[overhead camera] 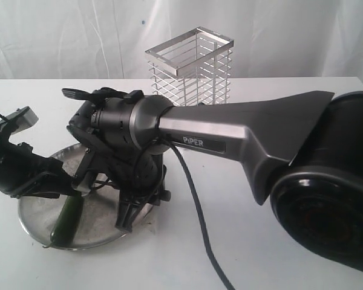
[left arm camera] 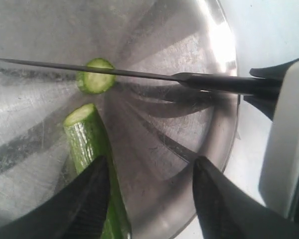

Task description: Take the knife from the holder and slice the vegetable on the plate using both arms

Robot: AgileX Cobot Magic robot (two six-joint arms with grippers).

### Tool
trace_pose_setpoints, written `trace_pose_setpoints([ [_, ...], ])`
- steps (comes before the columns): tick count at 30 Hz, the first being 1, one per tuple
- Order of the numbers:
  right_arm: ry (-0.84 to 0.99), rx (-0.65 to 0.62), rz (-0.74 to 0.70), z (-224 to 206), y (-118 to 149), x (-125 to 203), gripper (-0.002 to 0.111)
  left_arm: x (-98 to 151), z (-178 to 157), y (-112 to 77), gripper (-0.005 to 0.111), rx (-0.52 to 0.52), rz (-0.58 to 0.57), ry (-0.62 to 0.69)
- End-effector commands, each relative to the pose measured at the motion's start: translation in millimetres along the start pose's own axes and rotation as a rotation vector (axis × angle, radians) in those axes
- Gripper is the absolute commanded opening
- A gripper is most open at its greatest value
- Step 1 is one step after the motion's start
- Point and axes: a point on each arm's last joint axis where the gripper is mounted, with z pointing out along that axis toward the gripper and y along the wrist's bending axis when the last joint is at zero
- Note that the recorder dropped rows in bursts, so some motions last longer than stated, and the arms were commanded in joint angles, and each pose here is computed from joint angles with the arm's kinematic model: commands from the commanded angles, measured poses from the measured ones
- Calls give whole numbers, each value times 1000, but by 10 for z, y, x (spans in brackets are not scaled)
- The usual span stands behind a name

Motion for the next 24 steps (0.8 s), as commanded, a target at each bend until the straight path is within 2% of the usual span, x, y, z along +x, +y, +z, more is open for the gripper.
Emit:
trace_pose_setpoints([
  [1, -17, 12, 31, -113, -86, 54, 0, 23, -3, -31, 55, 19, -7, 4],
  [9, -57, 58, 117, -326, -203, 123, 0, -23, -80, -91, 55, 23, -3, -38],
  [12, -65, 27, 162, -336, -244, 152, 0, -43, -171, -157, 55, 20, 22, -71],
  [16, -74, -80, 207, -309, -192, 154, 0, -53, -290, -250, 55, 22, 54, -108],
  [24, 18, -119, 154, -83, -49, 280, 0, -36, -485, -404, 53, 23, 116, -160],
])
